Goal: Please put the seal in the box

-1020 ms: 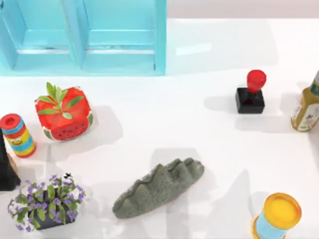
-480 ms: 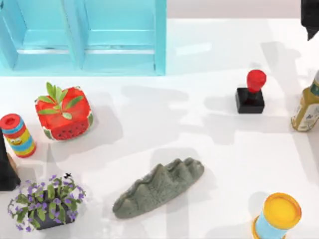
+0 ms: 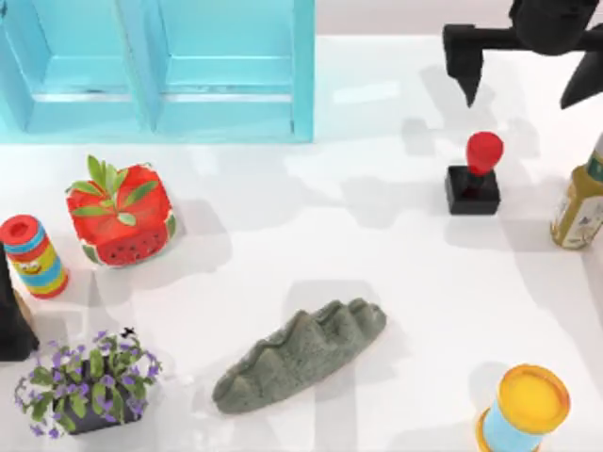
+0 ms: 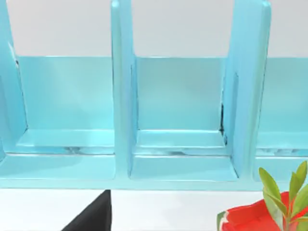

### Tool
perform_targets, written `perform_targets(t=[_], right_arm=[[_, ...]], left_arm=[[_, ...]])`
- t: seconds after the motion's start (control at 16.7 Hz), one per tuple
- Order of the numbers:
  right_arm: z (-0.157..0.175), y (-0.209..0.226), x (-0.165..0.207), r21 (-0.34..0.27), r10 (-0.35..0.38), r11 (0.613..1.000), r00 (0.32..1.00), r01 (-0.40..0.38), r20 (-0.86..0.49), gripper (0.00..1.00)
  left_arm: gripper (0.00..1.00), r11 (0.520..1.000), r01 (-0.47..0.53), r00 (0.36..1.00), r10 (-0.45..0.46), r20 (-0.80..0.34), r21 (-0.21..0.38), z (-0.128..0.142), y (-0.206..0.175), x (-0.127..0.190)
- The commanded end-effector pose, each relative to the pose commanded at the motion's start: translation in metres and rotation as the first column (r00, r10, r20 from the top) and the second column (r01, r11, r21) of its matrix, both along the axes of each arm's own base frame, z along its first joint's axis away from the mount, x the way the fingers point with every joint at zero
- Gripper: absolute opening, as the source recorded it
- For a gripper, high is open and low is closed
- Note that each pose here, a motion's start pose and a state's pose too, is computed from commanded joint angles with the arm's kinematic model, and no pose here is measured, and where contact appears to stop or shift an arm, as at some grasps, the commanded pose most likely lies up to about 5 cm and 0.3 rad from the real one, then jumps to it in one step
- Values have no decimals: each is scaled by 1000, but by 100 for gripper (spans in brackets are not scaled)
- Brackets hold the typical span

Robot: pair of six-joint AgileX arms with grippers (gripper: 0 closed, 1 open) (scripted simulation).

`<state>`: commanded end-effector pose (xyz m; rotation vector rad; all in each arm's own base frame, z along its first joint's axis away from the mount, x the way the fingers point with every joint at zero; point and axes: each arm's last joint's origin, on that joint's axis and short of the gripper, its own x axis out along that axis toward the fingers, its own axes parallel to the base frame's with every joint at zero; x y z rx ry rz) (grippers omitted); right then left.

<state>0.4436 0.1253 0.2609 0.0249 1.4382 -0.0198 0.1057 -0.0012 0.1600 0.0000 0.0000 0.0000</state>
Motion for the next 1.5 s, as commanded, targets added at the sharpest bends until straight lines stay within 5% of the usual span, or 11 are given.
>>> perform_targets(t=[0.66,1.2,1.5], right_arm=[[-17,16,2,-2,18,1000,1000,-18,-24,100],[-105,14,12,-4,19,1000,999,-19,-28,100],[-111,13,12,-5,19,1000,999,-19,-33,100]], left_arm=[[100,1000,0,1000,0,0,0,0,0,0],[100,1000,0,1000,0,0,0,0,0,0],[100,1000,0,1000,0,0,0,0,0,0]])
